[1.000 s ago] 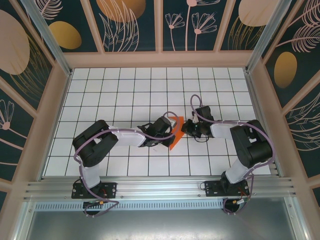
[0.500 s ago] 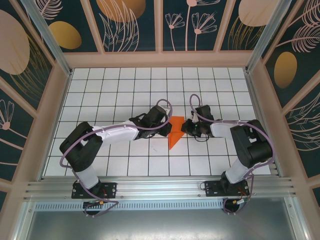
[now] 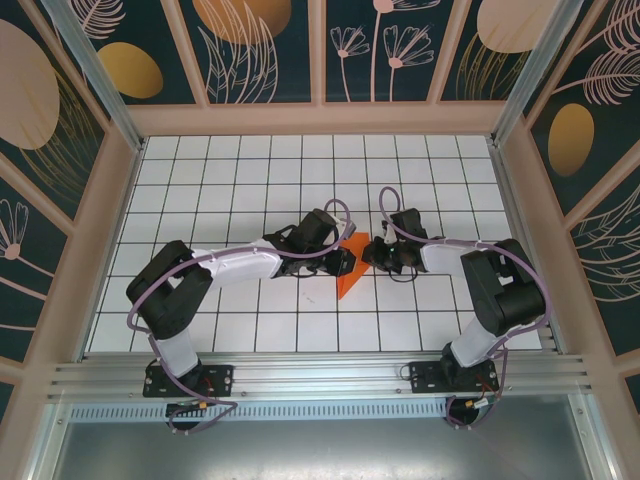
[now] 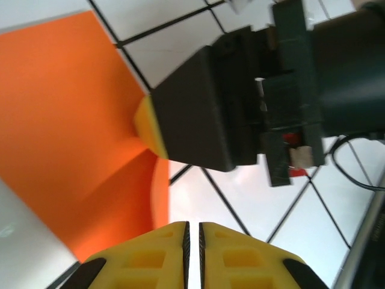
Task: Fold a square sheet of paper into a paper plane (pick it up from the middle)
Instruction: Third fold the triangle at the center of the table.
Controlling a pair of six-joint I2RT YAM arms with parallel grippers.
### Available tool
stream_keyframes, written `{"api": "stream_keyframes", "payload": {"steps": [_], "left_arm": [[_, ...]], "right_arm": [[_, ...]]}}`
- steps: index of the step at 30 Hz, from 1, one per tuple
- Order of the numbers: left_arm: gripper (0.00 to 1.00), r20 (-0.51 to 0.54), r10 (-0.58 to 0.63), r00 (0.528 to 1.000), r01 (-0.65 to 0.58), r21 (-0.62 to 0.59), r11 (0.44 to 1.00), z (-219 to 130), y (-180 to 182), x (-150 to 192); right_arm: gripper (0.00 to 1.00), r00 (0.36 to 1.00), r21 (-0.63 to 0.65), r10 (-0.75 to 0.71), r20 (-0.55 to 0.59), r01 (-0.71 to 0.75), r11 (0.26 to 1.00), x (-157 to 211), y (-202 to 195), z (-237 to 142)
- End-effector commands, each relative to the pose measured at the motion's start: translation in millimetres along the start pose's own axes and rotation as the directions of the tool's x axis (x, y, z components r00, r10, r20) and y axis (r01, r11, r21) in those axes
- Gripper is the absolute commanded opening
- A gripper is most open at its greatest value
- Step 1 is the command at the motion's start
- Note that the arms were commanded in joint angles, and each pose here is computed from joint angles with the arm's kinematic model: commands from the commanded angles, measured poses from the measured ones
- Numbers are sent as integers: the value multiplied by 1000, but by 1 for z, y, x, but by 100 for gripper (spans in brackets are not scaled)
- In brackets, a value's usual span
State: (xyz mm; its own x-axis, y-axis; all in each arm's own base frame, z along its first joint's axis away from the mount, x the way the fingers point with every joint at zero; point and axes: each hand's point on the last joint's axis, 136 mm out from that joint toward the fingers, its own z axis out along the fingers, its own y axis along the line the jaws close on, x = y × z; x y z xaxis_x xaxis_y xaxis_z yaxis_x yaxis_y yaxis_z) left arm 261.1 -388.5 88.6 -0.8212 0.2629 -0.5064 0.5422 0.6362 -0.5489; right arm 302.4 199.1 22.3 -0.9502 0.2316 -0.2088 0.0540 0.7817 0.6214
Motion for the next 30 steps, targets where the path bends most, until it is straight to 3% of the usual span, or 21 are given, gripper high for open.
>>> {"api": "stream_keyframes", "payload": {"steps": [1, 3, 14, 20, 30], "left_arm": [[17, -19, 8, 1000, -5, 135, 991, 3, -25, -2], [18, -22, 2, 1000, 2, 156, 988, 3, -27, 0], [16, -47, -25, 999, 23, -57, 998, 21, 18, 9], [11, -25, -48, 999, 41, -229, 973, 22, 53, 13], [12, -59, -44, 997, 28, -248, 968, 32, 65, 27]], "right_arm": [[14, 1000, 4, -13, 2, 13, 1000, -5, 2, -1], [14, 1000, 5, -11, -2, 11, 1000, -4, 2, 0], [15, 1000, 2, -13, 3, 13, 1000, -5, 3, -2], [15, 1000, -17, -20, 19, 21, 1000, -9, 12, -9], [26, 995, -51, -25, 101, 30, 998, -19, 30, -38]]}}
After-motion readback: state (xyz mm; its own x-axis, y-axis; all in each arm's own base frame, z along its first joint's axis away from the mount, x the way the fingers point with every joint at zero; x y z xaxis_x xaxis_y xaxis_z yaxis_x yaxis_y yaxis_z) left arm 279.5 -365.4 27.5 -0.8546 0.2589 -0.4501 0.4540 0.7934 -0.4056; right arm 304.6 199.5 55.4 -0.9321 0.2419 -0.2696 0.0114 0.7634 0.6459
